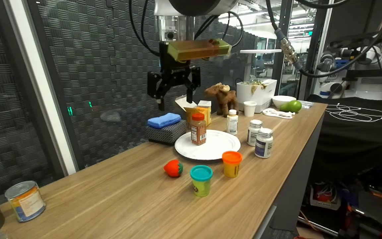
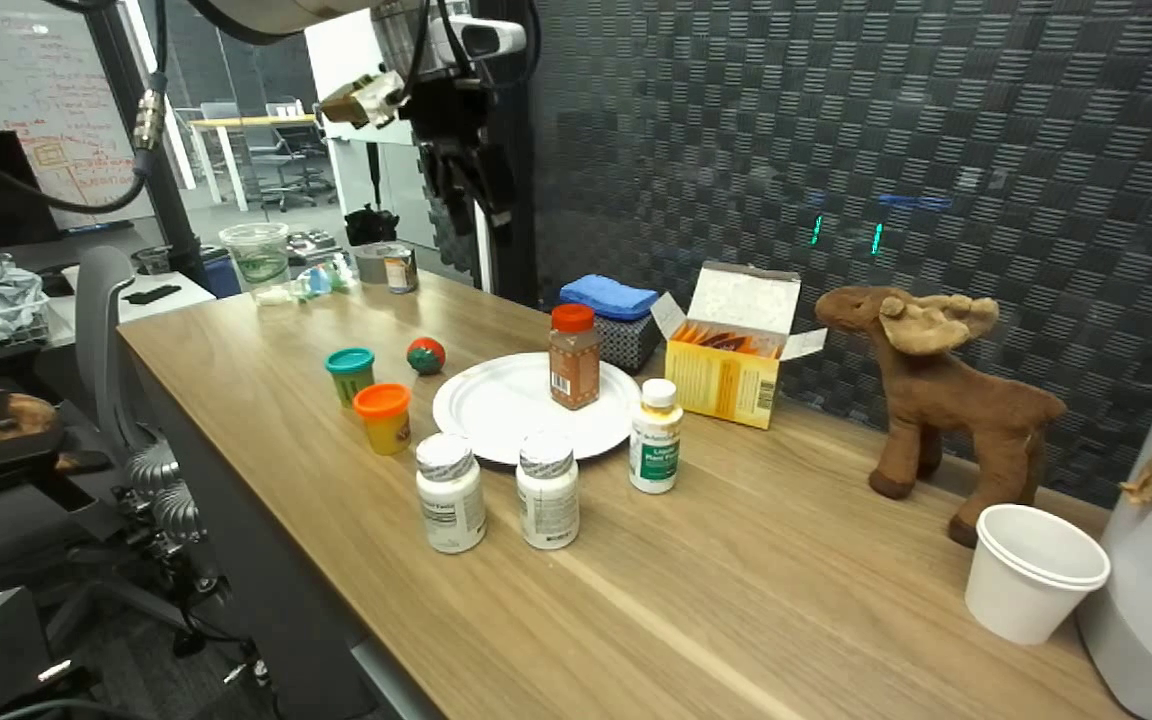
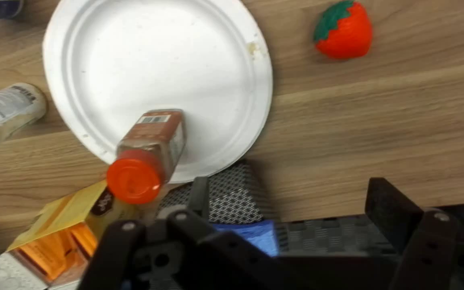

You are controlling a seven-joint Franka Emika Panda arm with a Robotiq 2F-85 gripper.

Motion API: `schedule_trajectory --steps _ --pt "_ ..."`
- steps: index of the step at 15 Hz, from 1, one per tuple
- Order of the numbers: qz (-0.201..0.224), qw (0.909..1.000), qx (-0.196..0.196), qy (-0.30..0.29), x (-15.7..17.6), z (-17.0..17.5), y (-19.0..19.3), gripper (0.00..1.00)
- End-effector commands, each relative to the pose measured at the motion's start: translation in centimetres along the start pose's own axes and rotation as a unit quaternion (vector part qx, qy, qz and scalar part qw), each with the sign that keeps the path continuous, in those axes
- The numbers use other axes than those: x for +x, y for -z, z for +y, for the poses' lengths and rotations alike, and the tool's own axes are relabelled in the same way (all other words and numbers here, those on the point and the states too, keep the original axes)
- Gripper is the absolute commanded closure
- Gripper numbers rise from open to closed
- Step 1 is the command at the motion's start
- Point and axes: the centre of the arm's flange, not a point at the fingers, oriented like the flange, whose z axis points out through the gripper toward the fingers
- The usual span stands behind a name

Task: Place the containers and orange toy on the white plate

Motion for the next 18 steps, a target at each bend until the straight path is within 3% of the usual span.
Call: schedule_trajectory --steps 1,8,14,16,17,18 --pt "0.005 0.9992 0.003 0.039 -1.5 -4.3 -3.1 0.0" --pt "-0.054 0.9919 -0.004 0.115 -3.6 -6.9 -11.2 0.0" --pt "-0.067 0.9874 -0.003 0.143 -4.7 -6.9 -11.2 0.0" --pt "-0.071 0.9865 -0.006 0.148 -5.0 -6.9 -11.2 0.17" --pt "-0.078 0.9855 -0.006 0.15 -5.2 -6.9 -11.3 0.34" --pt "-0.085 0.9844 -0.01 0.154 -5.4 -6.8 -11.5 0.42"
